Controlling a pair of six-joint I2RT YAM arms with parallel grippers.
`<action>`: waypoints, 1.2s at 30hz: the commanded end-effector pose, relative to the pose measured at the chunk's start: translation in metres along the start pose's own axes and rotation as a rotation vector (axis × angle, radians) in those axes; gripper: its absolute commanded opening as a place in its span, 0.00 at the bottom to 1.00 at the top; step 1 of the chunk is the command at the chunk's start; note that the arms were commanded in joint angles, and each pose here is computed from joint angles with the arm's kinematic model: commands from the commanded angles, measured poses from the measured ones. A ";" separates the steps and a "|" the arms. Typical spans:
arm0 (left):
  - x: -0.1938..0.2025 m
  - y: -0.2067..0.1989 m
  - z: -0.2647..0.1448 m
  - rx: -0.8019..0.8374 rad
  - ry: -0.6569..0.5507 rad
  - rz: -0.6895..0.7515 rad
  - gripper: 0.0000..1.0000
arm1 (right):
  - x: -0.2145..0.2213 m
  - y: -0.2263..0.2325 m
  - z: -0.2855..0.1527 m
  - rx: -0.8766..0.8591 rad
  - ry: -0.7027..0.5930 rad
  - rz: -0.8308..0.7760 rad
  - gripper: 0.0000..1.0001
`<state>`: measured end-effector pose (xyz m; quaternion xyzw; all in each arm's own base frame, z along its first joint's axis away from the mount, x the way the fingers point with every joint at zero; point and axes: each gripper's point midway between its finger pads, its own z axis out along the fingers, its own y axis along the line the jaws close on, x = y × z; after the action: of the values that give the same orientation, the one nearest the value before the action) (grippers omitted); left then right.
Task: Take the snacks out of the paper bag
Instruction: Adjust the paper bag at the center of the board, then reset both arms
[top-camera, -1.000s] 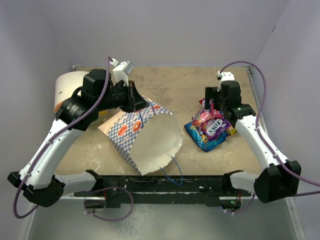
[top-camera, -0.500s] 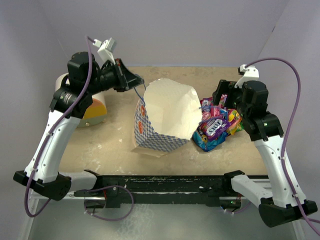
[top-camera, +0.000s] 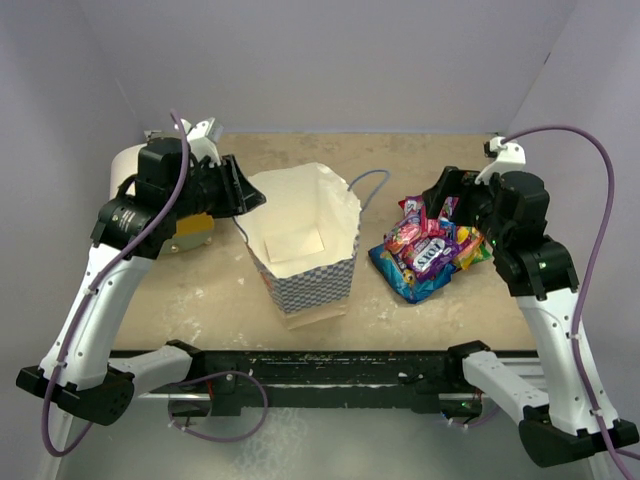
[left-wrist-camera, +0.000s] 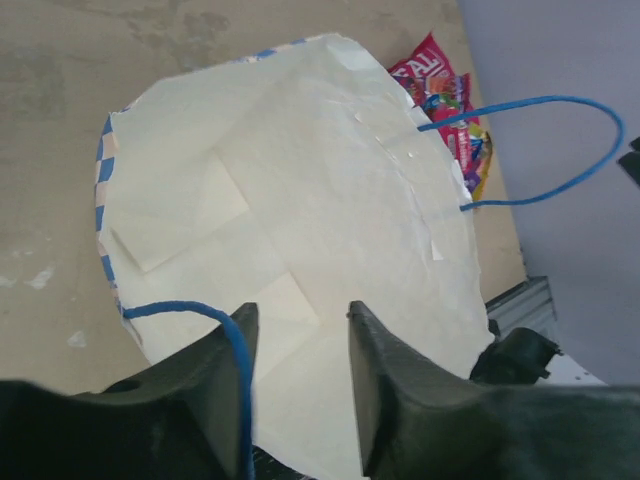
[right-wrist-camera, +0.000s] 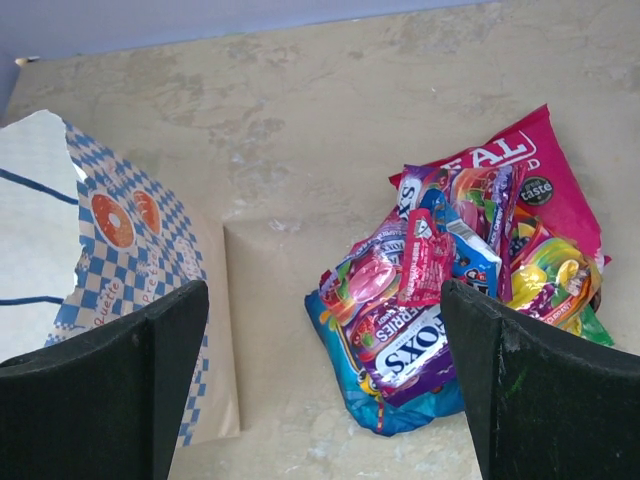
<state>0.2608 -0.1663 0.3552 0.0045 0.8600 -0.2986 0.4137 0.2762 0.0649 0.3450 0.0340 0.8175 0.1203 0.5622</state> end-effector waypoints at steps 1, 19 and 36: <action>-0.026 0.004 -0.023 -0.060 -0.103 0.095 0.60 | -0.023 0.013 -0.022 -0.053 -0.068 0.048 1.00; 0.018 0.065 -0.079 -0.372 -0.091 -0.010 0.99 | 0.009 0.005 -0.034 -0.020 0.048 0.085 0.99; -0.109 -0.033 -0.214 -0.069 -0.702 0.179 0.99 | -0.064 0.030 -0.077 -0.115 -0.121 0.081 0.99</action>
<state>0.1886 -0.0561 0.4624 -0.0831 0.7852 -0.1683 0.5901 0.2363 0.0670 0.3847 0.0505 0.8130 0.1601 0.5575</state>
